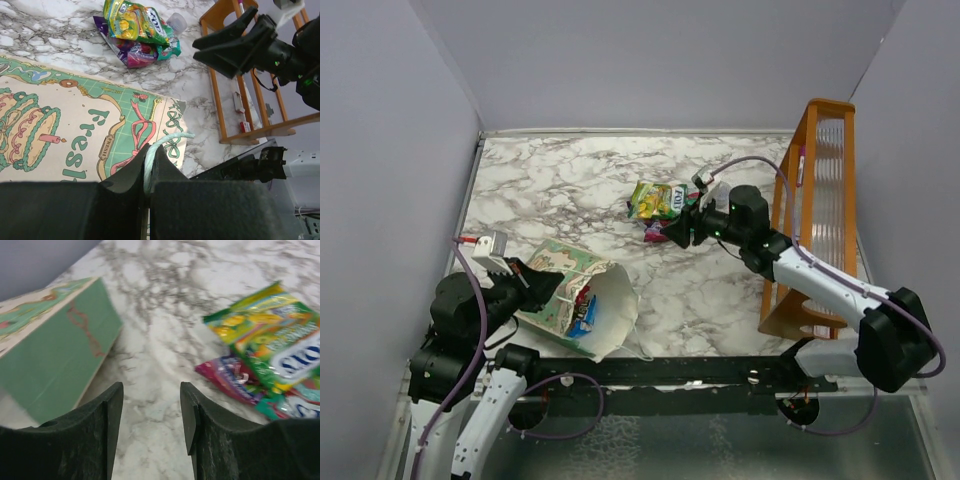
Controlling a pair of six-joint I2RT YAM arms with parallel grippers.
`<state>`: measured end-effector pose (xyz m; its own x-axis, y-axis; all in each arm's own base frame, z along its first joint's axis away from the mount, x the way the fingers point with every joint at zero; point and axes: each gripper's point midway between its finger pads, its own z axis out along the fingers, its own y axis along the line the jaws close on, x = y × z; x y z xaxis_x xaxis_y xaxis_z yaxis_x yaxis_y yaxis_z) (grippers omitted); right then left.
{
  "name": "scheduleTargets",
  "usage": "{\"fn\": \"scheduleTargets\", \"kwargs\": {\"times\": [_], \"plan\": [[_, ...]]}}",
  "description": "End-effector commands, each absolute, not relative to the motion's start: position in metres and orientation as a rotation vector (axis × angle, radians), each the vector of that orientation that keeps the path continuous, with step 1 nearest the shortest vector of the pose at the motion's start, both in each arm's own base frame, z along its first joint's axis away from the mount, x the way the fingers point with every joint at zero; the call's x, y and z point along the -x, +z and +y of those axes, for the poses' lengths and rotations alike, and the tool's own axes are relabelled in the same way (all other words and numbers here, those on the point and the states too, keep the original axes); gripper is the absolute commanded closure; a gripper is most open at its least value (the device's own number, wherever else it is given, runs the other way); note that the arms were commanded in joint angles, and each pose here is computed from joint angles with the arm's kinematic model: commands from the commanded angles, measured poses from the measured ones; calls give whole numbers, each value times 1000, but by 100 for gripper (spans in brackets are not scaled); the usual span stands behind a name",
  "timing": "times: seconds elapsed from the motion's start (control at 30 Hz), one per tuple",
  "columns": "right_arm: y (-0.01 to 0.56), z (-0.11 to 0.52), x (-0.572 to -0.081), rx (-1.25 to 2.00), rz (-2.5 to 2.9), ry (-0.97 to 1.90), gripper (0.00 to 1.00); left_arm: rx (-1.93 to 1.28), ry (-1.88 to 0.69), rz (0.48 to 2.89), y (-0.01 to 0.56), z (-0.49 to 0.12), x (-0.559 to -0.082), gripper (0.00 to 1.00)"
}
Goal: Take the snacks out of the paper bag
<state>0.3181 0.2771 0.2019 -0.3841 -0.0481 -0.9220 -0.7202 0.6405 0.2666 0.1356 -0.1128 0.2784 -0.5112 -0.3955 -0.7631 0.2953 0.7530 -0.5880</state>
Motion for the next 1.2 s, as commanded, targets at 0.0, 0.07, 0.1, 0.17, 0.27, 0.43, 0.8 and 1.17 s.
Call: {"fn": "scheduleTargets", "kwargs": {"times": [0.0, 0.07, 0.1, 0.17, 0.27, 0.43, 0.8, 1.17], "plan": [[226, 320, -229, 994, 1537, 1097, 50, 58, -833, 1894, 282, -112, -139, 100], [236, 331, -203, 1078, 1442, 1096, 49, 58, -833, 1898, 282, -111, -138, 100], [242, 335, -191, 1109, 1391, 1108, 49, 59, -832, 1898, 282, -111, -138, 100], [248, 343, -174, 1156, 1336, 1141, 48, 61, -829, 1896, 282, -111, -137, 100], [249, 354, -160, 1215, 1312, 1177, 47, 67, -816, 1894, 285, -108, -137, 100], [244, 366, -146, 1345, 1222, 1208, 43, 83, -800, 1886, 287, -105, -136, 100], [224, 402, -93, 1666, 861, 1068, 37, 91, -787, 1892, 290, -103, -139, 100], [179, 418, -94, 1858, 546, 801, 53, 84, -781, 1887, 293, -103, -139, 100]]}}
